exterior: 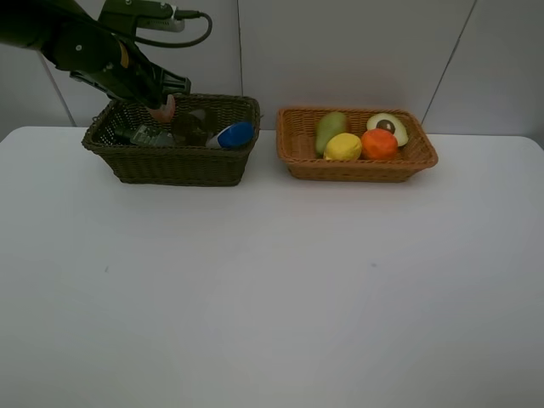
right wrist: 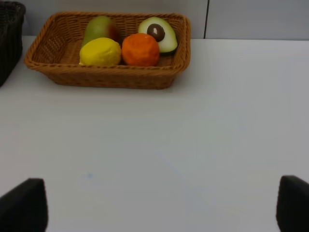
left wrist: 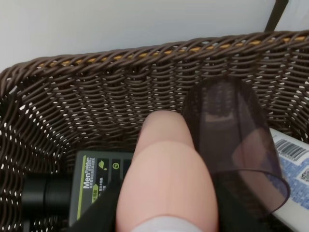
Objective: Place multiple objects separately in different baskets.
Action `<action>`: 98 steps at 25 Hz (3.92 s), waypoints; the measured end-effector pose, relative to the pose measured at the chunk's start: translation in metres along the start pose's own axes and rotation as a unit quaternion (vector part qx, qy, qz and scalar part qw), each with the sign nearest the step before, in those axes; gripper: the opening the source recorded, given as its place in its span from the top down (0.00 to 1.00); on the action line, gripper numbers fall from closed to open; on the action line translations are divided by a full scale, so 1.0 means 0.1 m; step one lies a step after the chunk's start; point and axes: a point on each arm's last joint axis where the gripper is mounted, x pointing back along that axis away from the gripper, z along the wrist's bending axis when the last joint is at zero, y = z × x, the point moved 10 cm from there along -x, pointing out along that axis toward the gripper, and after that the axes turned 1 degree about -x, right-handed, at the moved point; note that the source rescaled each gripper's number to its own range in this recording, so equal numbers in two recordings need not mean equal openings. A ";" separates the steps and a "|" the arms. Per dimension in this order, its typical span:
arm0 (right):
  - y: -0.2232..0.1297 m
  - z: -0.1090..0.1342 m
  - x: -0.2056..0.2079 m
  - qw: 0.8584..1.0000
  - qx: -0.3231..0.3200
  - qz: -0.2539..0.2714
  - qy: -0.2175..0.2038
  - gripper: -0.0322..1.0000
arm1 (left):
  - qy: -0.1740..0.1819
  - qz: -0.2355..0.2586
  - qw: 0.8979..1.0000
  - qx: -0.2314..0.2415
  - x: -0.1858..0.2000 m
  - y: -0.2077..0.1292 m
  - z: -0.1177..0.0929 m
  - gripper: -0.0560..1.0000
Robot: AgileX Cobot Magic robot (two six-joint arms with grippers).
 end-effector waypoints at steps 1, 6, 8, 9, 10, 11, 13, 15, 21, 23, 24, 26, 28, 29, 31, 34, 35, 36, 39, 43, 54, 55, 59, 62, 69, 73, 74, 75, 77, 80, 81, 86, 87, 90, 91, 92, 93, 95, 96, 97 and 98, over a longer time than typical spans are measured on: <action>0.00 0.00 0.00 1.000 0.000 0.000 0.000 0.00 | 0.000 0.000 1.000 0.000 0.00 0.00 0.00 0.54; 0.00 0.00 0.00 1.000 0.000 0.000 0.000 0.00 | 0.001 0.001 1.000 0.001 0.00 0.00 0.00 0.54; 0.00 0.00 0.00 1.000 0.000 0.000 0.000 0.00 | 0.001 0.001 1.000 0.005 0.00 0.00 0.00 0.54; 0.00 0.00 0.00 1.000 0.000 0.000 0.000 0.00 | 0.001 0.001 1.000 0.007 0.00 0.00 0.00 0.54; 0.00 0.00 0.00 1.000 0.000 0.000 0.000 0.00 | 0.001 0.001 1.000 0.009 0.00 0.00 0.00 0.54; 0.00 0.00 0.00 1.000 0.000 0.000 0.000 0.00 | 0.001 0.001 1.000 0.010 0.00 0.00 0.00 0.54; 0.00 0.00 0.00 1.000 0.000 0.000 0.000 0.00 | 0.001 0.001 1.000 0.012 0.00 0.00 0.00 0.54; 0.00 0.00 0.00 1.000 0.000 0.000 0.000 0.00 | 0.001 0.001 1.000 0.011 0.00 0.00 0.00 0.47; 0.00 0.00 0.00 1.000 0.000 0.000 0.000 0.00 | 0.005 -0.003 1.000 0.002 0.00 0.01 0.04 0.02; 0.00 0.00 0.00 1.000 0.000 0.000 0.000 0.00 | 0.003 -0.003 1.000 0.007 0.00 0.02 0.04 0.01; 0.00 0.00 0.00 1.000 0.000 0.000 0.000 0.00 | 0.003 -0.004 1.000 0.007 0.00 0.02 0.03 0.00; 0.00 0.00 0.00 1.000 0.000 0.000 0.000 0.00 | 0.003 -0.004 1.000 0.008 0.00 0.02 0.03 0.00; 0.00 0.00 0.00 1.000 0.000 0.000 0.000 0.00 | 0.003 -0.003 1.000 0.009 0.00 0.02 0.03 0.00; 0.00 0.00 0.00 1.000 0.000 0.000 0.000 0.00 | 0.003 -0.003 1.000 0.010 0.00 0.02 0.03 0.00; 0.00 0.00 0.00 1.000 0.000 0.000 0.000 0.00 | 0.003 -0.002 1.000 0.012 0.00 0.01 0.03 0.00; 0.00 0.00 0.00 1.000 0.000 0.000 0.000 0.00 | 0.006 0.002 1.000 0.018 0.02 0.01 0.05 0.00; 0.00 0.00 0.00 1.000 0.000 0.000 0.000 0.00 | 0.007 0.003 1.000 0.021 0.03 0.01 0.05 0.00; 0.00 0.00 0.00 1.000 0.000 0.000 0.000 0.00 | 0.007 0.001 1.000 0.022 0.06 0.02 0.06 0.00; 0.00 0.00 0.00 1.000 0.000 0.000 0.000 0.00 | 0.007 -0.006 1.000 0.029 0.19 0.06 0.07 0.00; 0.00 0.00 0.00 1.000 0.000 0.000 0.000 0.00 | 0.003 -0.018 0.999 0.037 0.47 0.07 0.10 0.00; 0.00 0.00 0.00 1.000 0.000 0.000 0.000 0.00 | 0.010 -0.053 0.998 0.039 1.53 -0.23 0.34 0.00; 0.00 0.00 0.00 1.000 0.000 0.000 0.000 0.00 | 0.012 -0.060 0.997 0.036 1.66 -0.26 0.37 0.00; 0.00 0.00 0.00 1.000 0.000 0.000 0.000 0.00 | 0.022 -0.064 0.997 0.023 1.99 -0.46 0.48 0.00; 0.00 0.00 0.00 1.000 0.000 0.000 0.000 0.00 | 0.020 -0.063 0.997 0.026 2.21 -0.63 0.53 0.00; 0.00 0.00 0.00 1.000 0.000 0.000 0.000 0.00 | -0.003 -0.047 0.999 0.019 2.59 -1.06 0.55 0.00; 0.00 0.00 0.00 1.000 0.000 0.000 0.000 0.00 | -0.022 -0.043 0.999 0.012 2.83 -1.23 0.53 0.00; 0.00 0.00 0.00 1.000 0.000 0.000 0.000 0.00 | -0.024 -0.041 0.999 0.010 2.88 -1.28 0.53 0.00; 0.00 0.00 0.00 1.000 0.000 0.000 0.000 0.00 | -0.025 -0.038 0.999 0.007 2.93 -1.32 0.54 0.00; 0.00 0.00 0.00 1.000 0.000 0.000 0.000 0.00 | -0.027 -0.031 0.999 0.003 3.03 -1.43 0.56 0.00; 0.00 0.00 0.00 1.000 0.000 0.000 0.000 0.00 | -0.032 -0.027 0.999 -0.004 3.15 -1.55 0.57 0.00; 0.00 0.00 0.00 1.000 0.000 0.000 0.000 0.00 | -0.035 -0.029 0.999 -0.006 3.19 -1.59 0.57 0.00; 0.00 0.00 0.00 1.000 0.000 0.000 0.000 0.00 | -0.051 -0.035 0.998 -0.022 3.33 -1.72 0.55 0.00; 0.00 0.00 0.00 1.000 0.000 0.000 0.000 0.00 | -0.053 -0.036 0.998 -0.023 3.33 -1.76 0.54 0.00; 0.00 0.00 0.00 1.000 0.000 0.000 0.000 0.00 | -0.056 -0.028 0.998 -0.026 3.26 -1.94 0.55 0.00; 0.00 0.00 0.00 1.000 0.000 0.000 0.000 0.00 | -0.057 -0.028 0.998 -0.027 3.24 -1.99 0.55 0.00; 0.00 0.00 0.00 1.000 0.000 0.000 0.000 0.00 | -0.058 -0.027 0.998 -0.026 3.21 -2.06 0.55 0.00; 0.00 0.00 0.00 1.000 0.000 0.000 0.000 0.00 | -0.058 -0.028 0.998 -0.027 3.18 -2.11 0.55 0.00; 0.00 0.00 0.00 1.000 0.000 0.000 0.000 0.00 | -0.061 -0.043 0.997 -0.029 3.19 -2.16 0.56 0.00; 0.00 0.00 0.00 1.000 0.000 0.000 0.000 0.00 | -0.062 -0.053 0.996 -0.031 3.21 -2.17 0.56 0.00; 0.00 0.00 0.00 1.000 0.000 0.000 0.000 0.00 | -0.063 -0.060 0.996 -0.034 3.23 -2.18 0.57 0.00; 0.00 0.00 0.00 1.000 0.000 0.000 0.000 0.00 | -0.064 -0.067 0.995 -0.035 3.25 -2.21 0.57 0.00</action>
